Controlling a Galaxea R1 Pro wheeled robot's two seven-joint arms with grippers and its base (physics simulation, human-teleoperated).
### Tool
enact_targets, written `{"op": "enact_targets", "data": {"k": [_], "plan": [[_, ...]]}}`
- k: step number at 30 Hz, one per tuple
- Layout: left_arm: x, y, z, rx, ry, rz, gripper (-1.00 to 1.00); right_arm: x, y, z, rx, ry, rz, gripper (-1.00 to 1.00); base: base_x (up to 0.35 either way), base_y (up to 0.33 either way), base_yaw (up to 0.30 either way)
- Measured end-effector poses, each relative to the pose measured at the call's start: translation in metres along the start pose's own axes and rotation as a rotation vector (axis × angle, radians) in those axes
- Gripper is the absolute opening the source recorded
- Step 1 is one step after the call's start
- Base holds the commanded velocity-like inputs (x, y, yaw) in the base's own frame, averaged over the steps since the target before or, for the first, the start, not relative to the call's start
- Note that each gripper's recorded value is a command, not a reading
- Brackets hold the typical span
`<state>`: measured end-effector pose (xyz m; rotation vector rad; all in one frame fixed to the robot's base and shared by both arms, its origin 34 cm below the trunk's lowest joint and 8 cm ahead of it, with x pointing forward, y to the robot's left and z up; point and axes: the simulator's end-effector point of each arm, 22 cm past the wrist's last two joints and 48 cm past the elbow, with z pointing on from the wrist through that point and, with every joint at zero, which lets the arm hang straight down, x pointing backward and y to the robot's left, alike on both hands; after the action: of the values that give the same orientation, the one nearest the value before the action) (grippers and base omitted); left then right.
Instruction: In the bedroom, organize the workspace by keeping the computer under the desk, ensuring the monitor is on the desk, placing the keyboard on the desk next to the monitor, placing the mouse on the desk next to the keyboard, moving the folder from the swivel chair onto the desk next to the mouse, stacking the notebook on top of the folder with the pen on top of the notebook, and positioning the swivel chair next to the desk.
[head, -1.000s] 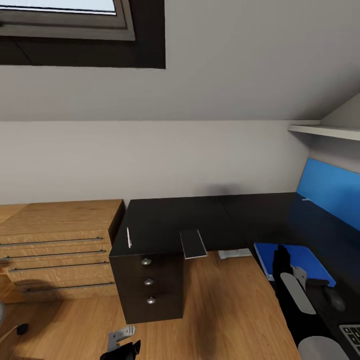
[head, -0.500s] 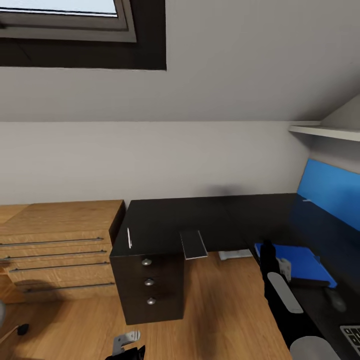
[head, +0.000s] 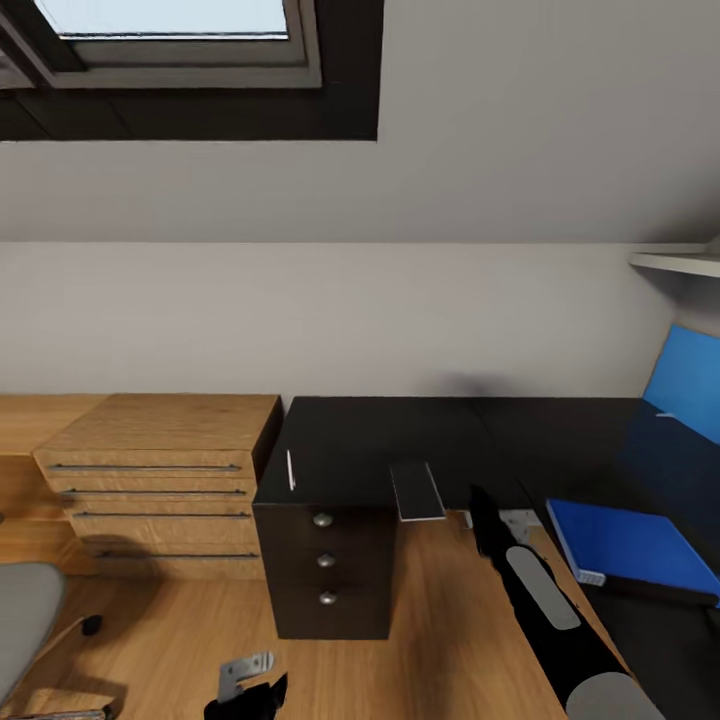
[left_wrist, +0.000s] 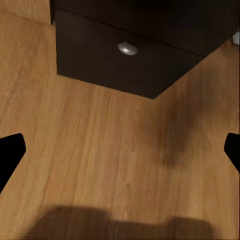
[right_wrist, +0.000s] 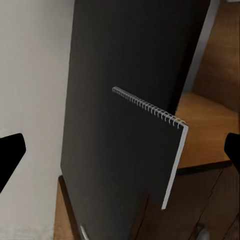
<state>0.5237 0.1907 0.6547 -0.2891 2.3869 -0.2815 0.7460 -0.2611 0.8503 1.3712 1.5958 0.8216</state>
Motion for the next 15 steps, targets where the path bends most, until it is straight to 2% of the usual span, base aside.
{"op": "enact_targets", "data": {"k": [2, 5, 7, 9, 15], "plan": [[-0.007, -0.001, -0.013, 0.028, -0.024, 0.001, 1.0, 0.012, -0.001, 0.0, 0.006, 0.049, -0.01, 1.0, 0.0, 0.0, 0.215], [-0.016, 0.0, -0.028, 0.067, -0.039, -0.055, 1.0, 0.022, -0.005, 0.001, 0.004, 0.082, -0.013, 1.0, 0.0, 0.0, 0.087], [-0.015, 0.003, -0.03, 0.074, -0.031, -0.095, 1.0, 0.026, -0.004, 0.002, -0.005, 0.083, -0.007, 1.0, 0.0, 0.0, 0.027], [-0.014, 0.004, -0.03, 0.076, -0.029, -0.115, 1.0, 0.029, -0.004, 0.003, -0.011, 0.084, -0.001, 1.0, 0.0, 0.0, 0.008], [-0.007, 0.007, -0.024, 0.076, -0.026, -0.123, 1.0, 0.029, -0.008, 0.007, -0.034, 0.077, -0.004, 1.0, 0.0, 0.0, 0.001]]}}
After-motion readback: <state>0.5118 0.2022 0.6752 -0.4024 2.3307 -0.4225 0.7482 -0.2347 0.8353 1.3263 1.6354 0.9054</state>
